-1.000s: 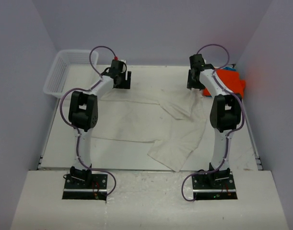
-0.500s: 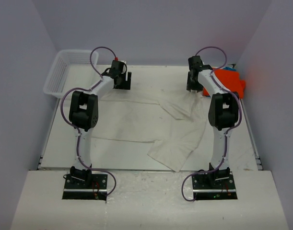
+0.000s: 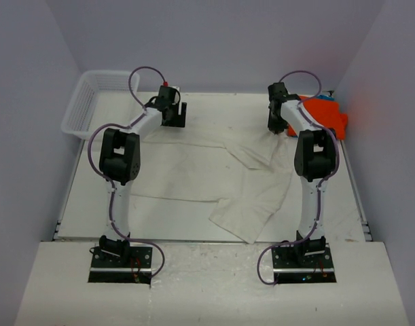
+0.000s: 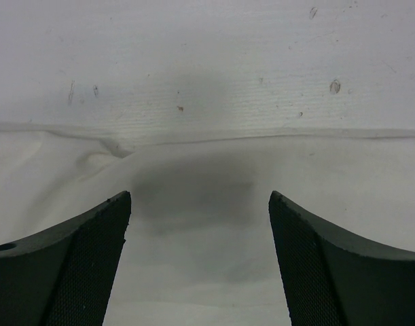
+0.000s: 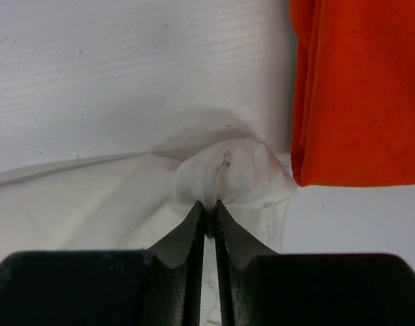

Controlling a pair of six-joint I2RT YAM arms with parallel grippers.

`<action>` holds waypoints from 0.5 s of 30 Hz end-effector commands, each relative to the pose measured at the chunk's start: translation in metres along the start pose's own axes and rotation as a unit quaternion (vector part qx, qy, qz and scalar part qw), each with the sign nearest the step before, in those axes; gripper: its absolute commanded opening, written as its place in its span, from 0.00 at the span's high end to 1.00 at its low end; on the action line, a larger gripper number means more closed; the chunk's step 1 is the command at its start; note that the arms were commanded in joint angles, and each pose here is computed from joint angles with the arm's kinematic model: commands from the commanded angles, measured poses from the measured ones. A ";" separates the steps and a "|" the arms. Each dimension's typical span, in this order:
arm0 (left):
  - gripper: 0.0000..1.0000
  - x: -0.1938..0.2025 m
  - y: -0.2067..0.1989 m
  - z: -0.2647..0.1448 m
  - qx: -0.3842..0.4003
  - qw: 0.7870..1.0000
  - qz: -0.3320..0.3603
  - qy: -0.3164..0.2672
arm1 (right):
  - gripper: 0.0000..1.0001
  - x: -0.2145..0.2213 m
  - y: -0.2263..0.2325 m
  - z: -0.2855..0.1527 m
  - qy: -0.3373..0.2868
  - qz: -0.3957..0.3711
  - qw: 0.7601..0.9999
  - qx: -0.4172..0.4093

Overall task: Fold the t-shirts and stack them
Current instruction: Fold the flattened tshirt in 1/3 of the way

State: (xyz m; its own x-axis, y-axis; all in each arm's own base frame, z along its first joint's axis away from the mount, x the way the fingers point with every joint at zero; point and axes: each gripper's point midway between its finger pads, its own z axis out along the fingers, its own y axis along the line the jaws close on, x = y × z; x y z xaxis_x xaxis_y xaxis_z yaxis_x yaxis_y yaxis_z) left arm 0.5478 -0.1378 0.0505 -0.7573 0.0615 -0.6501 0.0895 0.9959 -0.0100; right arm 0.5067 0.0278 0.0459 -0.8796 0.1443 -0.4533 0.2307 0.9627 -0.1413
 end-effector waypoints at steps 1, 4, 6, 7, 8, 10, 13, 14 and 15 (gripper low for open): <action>0.17 -0.007 0.002 0.006 -0.009 1.000 0.012 -0.007 | 0.91 -0.016 -0.008 -0.008 -0.018 0.015 1.000 0.005; 0.16 0.001 0.006 0.014 -0.021 1.000 0.012 0.004 | 1.00 -0.017 -0.016 -0.009 -0.019 0.021 0.999 0.017; 0.16 0.007 0.010 0.018 -0.030 0.999 0.012 0.012 | 1.00 -0.018 -0.024 -0.010 -0.020 0.028 0.999 0.028; 0.16 0.012 0.011 0.022 -0.032 0.999 0.012 0.018 | 1.00 -0.017 -0.028 -0.010 -0.020 0.031 0.999 0.034; 0.16 0.015 0.013 0.024 -0.038 0.999 0.013 0.022 | 1.00 -0.018 -0.033 -0.012 -0.021 0.034 0.999 0.037; 0.16 0.024 0.017 0.031 -0.045 0.998 0.014 0.032 | 1.00 -0.018 -0.042 -0.012 -0.021 0.041 0.998 0.050; 0.16 0.031 0.023 0.035 -0.052 0.998 0.009 0.040 | 1.00 -0.016 -0.050 -0.010 -0.015 0.046 0.997 0.053; 0.16 0.032 0.024 0.036 -0.051 0.998 0.007 0.042 | 1.00 -0.015 -0.053 -0.008 -0.012 0.046 0.997 0.057; 0.16 0.034 0.025 0.037 -0.051 0.998 0.005 0.044 | 1.00 -0.014 -0.056 -0.005 -0.009 0.048 0.997 0.060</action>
State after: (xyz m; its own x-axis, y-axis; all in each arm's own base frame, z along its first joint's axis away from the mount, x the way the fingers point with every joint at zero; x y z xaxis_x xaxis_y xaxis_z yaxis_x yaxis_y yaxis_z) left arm 0.5524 -0.1305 0.0225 -0.7793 0.0656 -0.6232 0.0601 0.9977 0.0300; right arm 0.5038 -0.0072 0.0448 -0.8696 0.2038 -0.4497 0.3092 0.9349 -0.1742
